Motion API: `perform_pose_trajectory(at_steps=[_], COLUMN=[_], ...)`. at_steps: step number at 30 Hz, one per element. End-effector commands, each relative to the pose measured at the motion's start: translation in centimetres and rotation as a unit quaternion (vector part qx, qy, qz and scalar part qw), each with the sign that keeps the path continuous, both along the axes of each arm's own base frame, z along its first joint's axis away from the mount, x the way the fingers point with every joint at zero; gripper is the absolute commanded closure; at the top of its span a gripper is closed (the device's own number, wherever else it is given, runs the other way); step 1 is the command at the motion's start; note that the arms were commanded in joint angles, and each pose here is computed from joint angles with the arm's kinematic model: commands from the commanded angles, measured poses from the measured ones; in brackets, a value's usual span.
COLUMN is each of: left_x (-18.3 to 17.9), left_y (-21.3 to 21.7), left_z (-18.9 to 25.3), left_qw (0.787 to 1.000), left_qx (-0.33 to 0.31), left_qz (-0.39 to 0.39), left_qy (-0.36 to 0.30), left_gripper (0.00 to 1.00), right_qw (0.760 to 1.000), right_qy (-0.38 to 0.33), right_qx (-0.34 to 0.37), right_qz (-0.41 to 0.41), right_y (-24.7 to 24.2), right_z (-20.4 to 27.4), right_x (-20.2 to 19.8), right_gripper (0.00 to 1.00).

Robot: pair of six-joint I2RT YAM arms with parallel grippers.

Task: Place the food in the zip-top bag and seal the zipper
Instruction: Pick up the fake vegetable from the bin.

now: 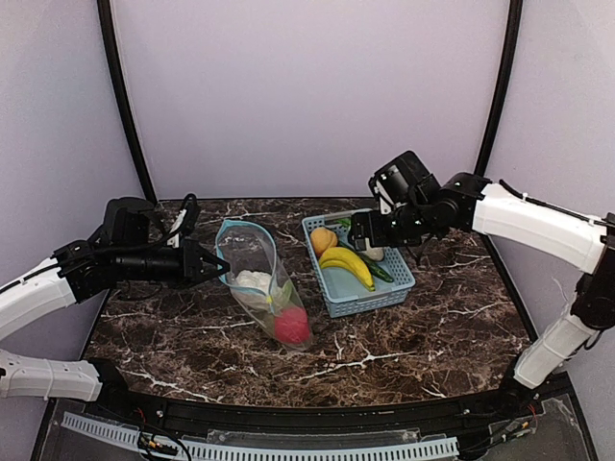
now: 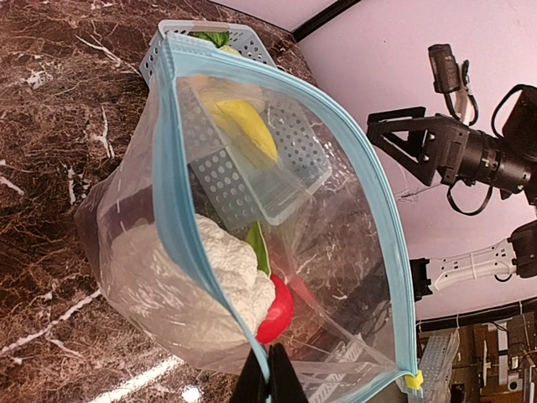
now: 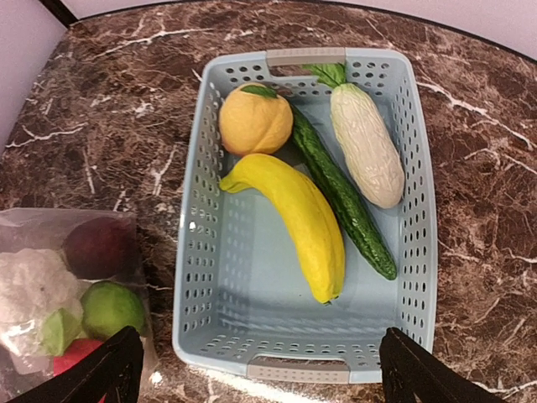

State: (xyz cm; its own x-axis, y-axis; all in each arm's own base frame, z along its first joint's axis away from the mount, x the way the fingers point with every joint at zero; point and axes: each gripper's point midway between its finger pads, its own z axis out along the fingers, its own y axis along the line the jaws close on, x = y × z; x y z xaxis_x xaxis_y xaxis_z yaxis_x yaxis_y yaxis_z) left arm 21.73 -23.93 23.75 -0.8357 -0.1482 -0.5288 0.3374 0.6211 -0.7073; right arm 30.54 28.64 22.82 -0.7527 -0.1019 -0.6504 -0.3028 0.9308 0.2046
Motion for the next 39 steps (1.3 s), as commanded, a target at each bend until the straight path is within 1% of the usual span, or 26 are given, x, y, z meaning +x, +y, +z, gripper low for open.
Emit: perform_pose_trajectory(at_steps=[1, 4, 7, 13, 18, 27, 39], left_x=[0.1, 0.2, 0.2, 0.4, 0.5, 0.4, 0.3], left_y=[0.3, 0.3, 0.2, -0.1, -0.2, -0.3, 0.0], left_z=[0.2, 0.2, 0.1, -0.1, 0.1, 0.4, 0.9], left_qw=[1.0, 1.0, 1.0, 1.0, 1.0, 1.0, 1.0], left_qx=[0.002, 0.003, 0.004, 0.007, 0.004, 0.001, 0.006], left_qz=[0.001, 0.0, 0.0, -0.004, -0.008, -0.01, -0.008], left_qy=[-0.016, -0.016, -0.015, -0.012, -0.018, -0.02, -0.024], left_gripper=[0.99, 0.99, 0.99, 0.99, 0.99, 0.99, 0.99], right_qw=[0.998, 0.996, 0.995, 0.993, 0.992, 0.992, 0.99], right_qy=[0.03, 0.037, 0.045, 0.064, 0.07, 0.055, 0.036], right_qx=[-0.054, -0.078, -0.09, -0.095, -0.104, -0.113, -0.139], right_qz=[0.011, 0.006, 0.001, 0.0, 0.002, 0.013, 0.018], right_y=[-1.1, -1.8, -2.4, -3.0, -3.2, -2.2, -1.4], right_z=[-3.7, -5.2, -6.9, -9.7, -11.4, -12.6, -14.5], right_x=[1.7, 3.6, 5.3, 8.4, 10.6, 14.6, 18.7], right_gripper=[0.06, 0.08, 0.14, 0.28, 0.34, 0.36, 0.3])
